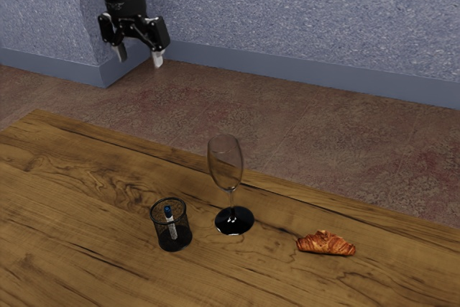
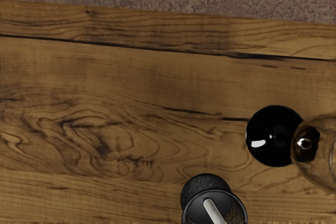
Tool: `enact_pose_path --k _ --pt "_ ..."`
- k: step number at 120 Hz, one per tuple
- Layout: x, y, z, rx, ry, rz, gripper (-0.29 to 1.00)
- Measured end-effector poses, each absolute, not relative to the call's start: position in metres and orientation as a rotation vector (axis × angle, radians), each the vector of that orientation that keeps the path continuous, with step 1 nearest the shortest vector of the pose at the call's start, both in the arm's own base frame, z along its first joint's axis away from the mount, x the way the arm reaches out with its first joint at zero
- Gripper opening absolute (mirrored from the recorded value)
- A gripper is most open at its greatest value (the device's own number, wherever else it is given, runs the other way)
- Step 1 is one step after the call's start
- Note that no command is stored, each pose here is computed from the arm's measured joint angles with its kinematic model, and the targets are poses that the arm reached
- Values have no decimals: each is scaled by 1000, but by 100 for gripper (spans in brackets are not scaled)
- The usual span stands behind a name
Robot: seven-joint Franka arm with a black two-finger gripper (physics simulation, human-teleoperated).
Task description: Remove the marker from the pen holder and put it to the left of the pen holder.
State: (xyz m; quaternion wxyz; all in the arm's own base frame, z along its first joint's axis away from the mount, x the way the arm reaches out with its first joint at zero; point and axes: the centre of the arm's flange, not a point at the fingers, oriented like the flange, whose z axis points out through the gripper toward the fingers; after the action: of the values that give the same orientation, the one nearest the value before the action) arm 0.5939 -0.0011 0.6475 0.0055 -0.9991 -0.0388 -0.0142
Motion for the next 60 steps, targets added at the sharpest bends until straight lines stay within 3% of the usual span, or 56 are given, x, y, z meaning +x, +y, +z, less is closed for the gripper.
enact_pose_path --k 26,41,60 --pt "574 -13 644 -3108 -91 -1 70" --pt "536 -7 591 -3102 -93 74 70" --pt "536 0 522 -3104 -111 69 70"
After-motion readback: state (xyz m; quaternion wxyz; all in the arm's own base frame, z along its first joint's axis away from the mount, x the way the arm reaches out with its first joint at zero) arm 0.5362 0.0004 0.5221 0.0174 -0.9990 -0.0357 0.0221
